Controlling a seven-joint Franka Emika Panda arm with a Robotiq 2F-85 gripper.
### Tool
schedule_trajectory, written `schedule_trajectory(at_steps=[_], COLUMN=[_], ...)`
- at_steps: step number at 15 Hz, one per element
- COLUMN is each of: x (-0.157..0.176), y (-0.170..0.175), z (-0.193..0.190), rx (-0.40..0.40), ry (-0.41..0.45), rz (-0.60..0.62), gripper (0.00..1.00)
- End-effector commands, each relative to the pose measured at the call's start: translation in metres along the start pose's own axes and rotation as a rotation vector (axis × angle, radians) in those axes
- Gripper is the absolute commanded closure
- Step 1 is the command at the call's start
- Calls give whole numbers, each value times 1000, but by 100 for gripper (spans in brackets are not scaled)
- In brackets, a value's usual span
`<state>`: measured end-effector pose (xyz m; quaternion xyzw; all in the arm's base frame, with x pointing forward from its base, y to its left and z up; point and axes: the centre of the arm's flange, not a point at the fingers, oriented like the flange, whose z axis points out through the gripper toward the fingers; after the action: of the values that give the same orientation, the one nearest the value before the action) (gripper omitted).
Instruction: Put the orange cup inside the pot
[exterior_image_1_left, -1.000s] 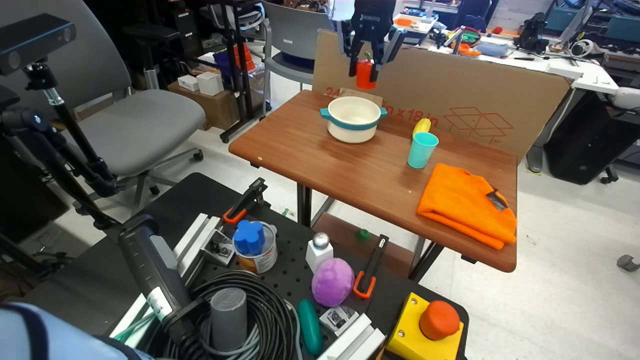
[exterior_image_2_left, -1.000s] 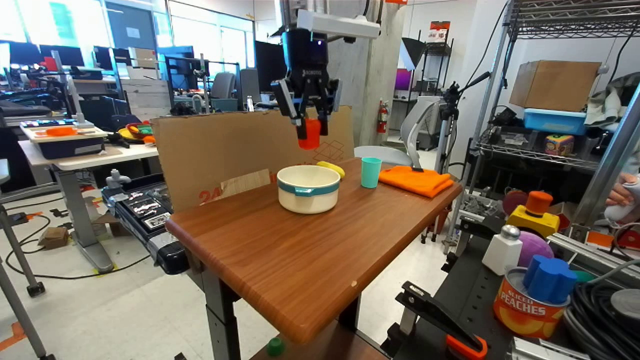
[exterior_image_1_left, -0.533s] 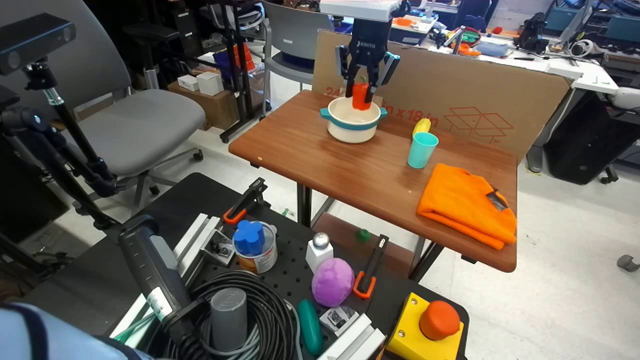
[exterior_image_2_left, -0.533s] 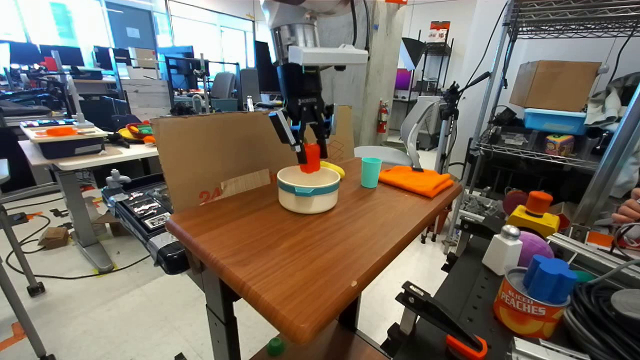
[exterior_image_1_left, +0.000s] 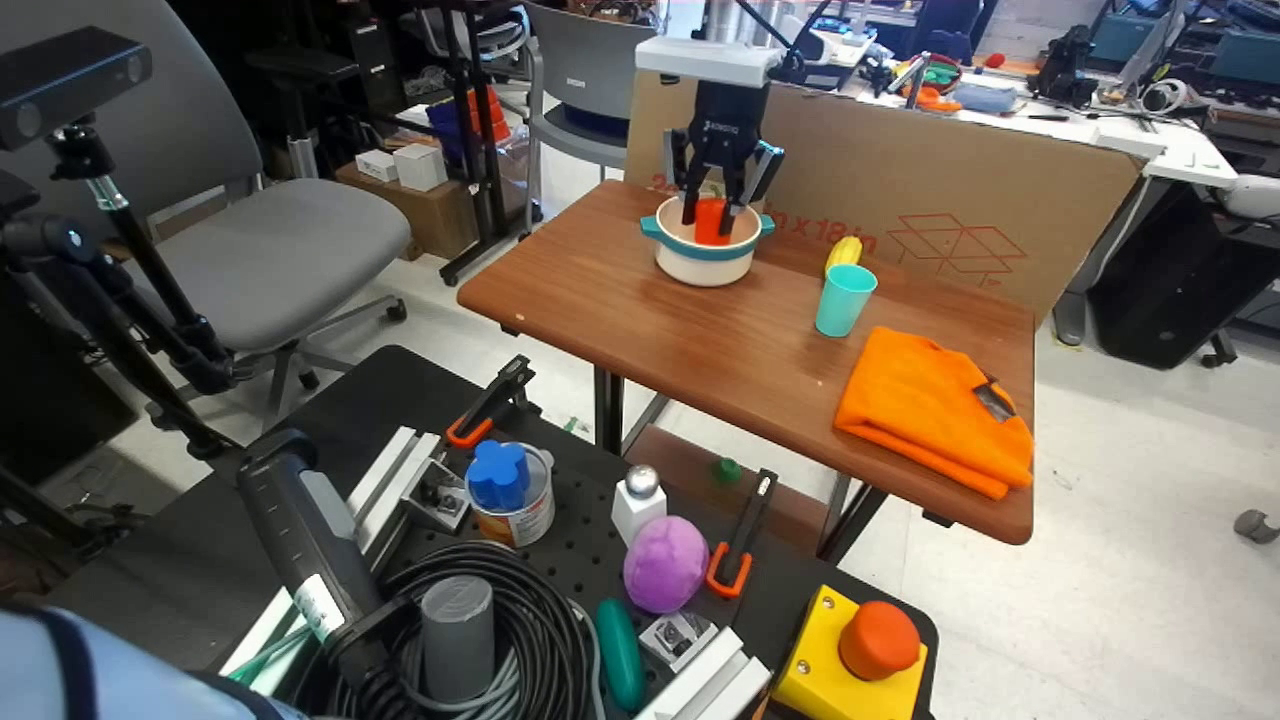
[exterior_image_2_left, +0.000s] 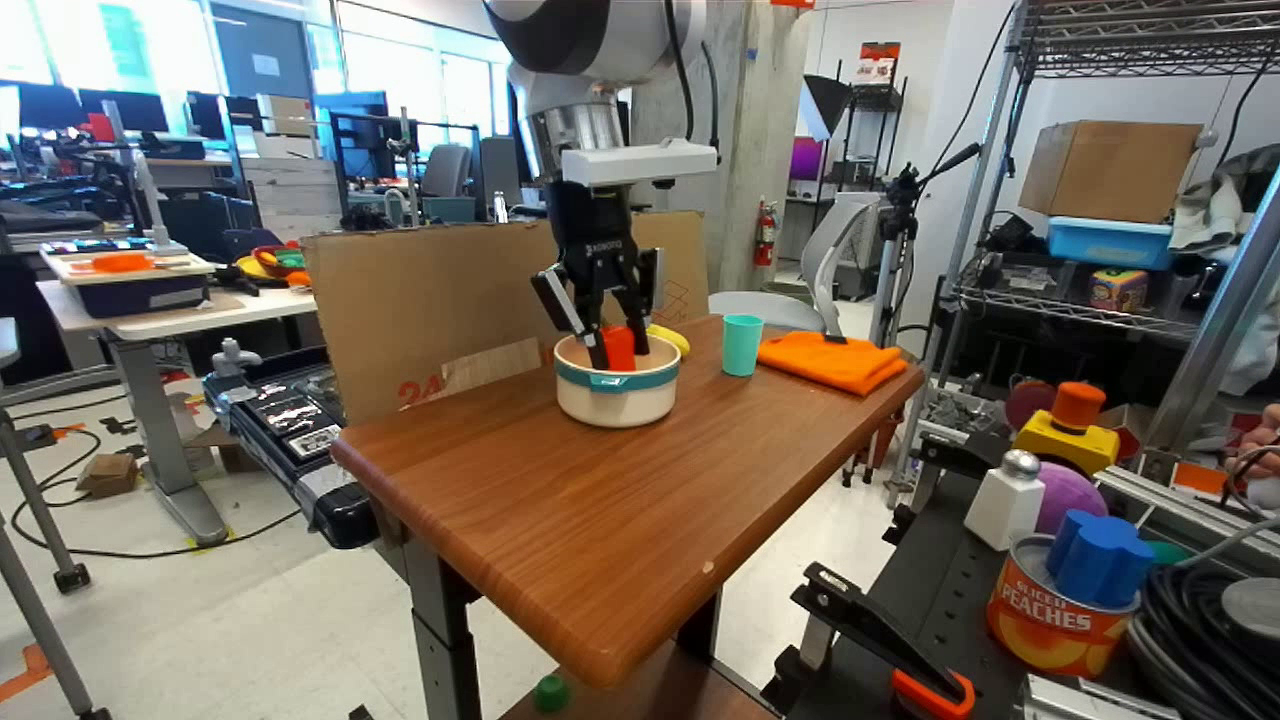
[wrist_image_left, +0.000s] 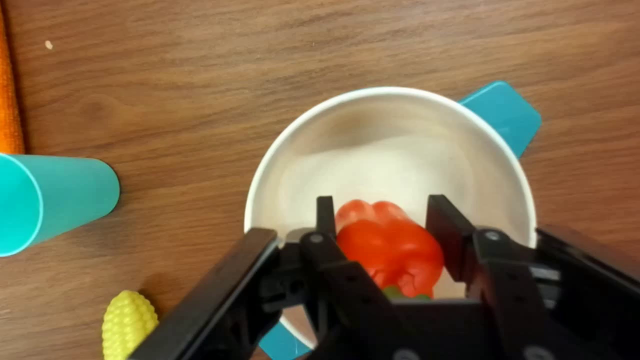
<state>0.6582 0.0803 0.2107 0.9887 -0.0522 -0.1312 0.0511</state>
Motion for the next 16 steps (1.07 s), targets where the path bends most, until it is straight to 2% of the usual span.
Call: schedule_trajectory(at_steps=[1,2,3,4,5,8,9,13,16], x=[15,15,15,14,13,4,-1,-24,-55], y=[-9,-10,-11,-12,-12,-14,-15,-19,-22], z=[7,9,11,12,12,6,3,-13,-37], rx=[-28,-31,-36,-42,-45,-49,-51,-55,-53], ry=[-44,-52,-56,-61,-63,-72,-74,-76,-55], rz=[7,6,4,3,1,-15,-26,-64,-102], gripper=[76,76,64,26,25,4,1,0,0])
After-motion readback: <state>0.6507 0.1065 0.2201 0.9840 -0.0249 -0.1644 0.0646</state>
